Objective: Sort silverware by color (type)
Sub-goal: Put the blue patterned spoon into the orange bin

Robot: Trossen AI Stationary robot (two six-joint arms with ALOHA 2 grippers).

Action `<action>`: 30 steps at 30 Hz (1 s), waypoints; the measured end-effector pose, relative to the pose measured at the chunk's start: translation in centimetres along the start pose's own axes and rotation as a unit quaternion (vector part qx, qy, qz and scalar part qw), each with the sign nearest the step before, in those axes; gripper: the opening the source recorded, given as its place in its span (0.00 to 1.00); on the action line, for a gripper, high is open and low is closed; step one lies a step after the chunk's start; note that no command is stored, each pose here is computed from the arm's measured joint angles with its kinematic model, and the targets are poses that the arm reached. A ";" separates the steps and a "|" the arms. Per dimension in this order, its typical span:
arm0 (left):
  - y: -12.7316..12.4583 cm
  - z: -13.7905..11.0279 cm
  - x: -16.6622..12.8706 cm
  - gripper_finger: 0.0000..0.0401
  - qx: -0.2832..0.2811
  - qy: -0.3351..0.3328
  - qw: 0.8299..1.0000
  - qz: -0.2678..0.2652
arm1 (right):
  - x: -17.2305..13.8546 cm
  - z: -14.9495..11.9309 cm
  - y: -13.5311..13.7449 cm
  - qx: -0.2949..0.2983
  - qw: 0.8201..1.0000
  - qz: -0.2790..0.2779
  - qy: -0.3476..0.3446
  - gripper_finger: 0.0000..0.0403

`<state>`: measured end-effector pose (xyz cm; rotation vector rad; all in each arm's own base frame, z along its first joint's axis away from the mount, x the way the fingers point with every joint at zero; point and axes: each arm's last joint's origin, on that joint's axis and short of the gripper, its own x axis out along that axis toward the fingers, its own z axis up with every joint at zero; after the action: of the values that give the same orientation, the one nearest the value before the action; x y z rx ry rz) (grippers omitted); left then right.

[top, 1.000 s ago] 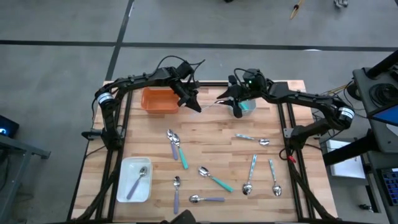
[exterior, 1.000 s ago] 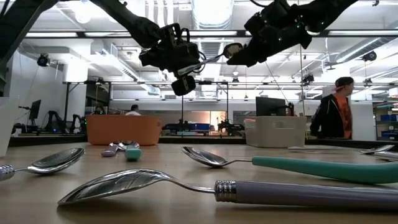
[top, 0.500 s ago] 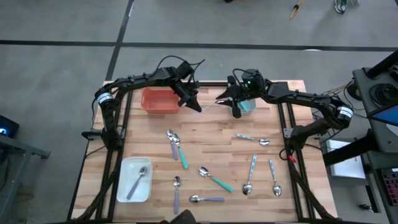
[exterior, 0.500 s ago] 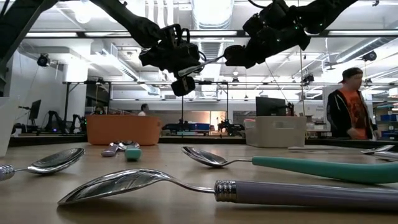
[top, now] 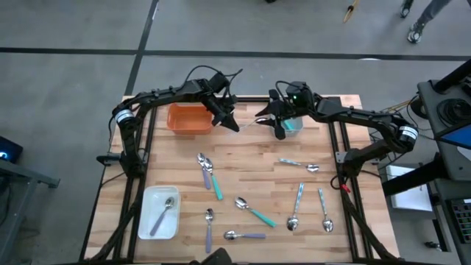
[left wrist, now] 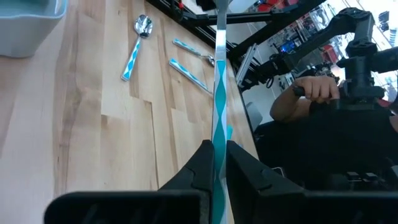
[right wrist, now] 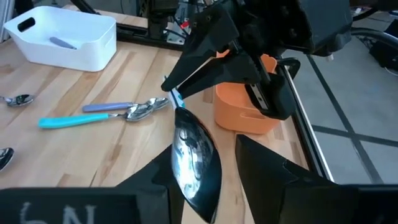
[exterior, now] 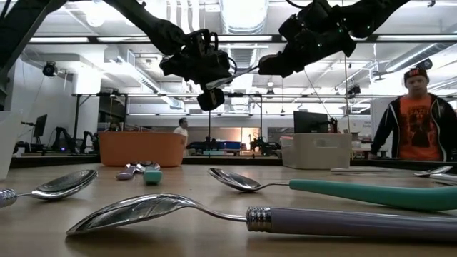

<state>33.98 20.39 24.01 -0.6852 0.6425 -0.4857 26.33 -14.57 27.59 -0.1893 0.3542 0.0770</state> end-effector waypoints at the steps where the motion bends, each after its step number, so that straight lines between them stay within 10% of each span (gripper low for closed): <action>1: 0.0 0.0 0.0 0.02 0.000 0.000 1.000 0.000 | 0.0 0.0 0.0 0.000 1.000 0.000 0.000 0.29; 14: 0.0 0.1 0.0 0.02 0.001 -0.002 1.000 0.000 | 0.0 0.1 -0.1 -0.018 1.000 -0.003 -0.004 0.04; 30: 0.4 0.8 -1.2 0.22 0.016 -0.016 0.998 0.053 | 0.0 0.1 -0.1 0.034 0.999 -0.006 -0.001 0.02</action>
<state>33.81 21.70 24.68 -0.6241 0.6356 -0.3864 26.32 -14.61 27.68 -0.1241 0.3526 0.0542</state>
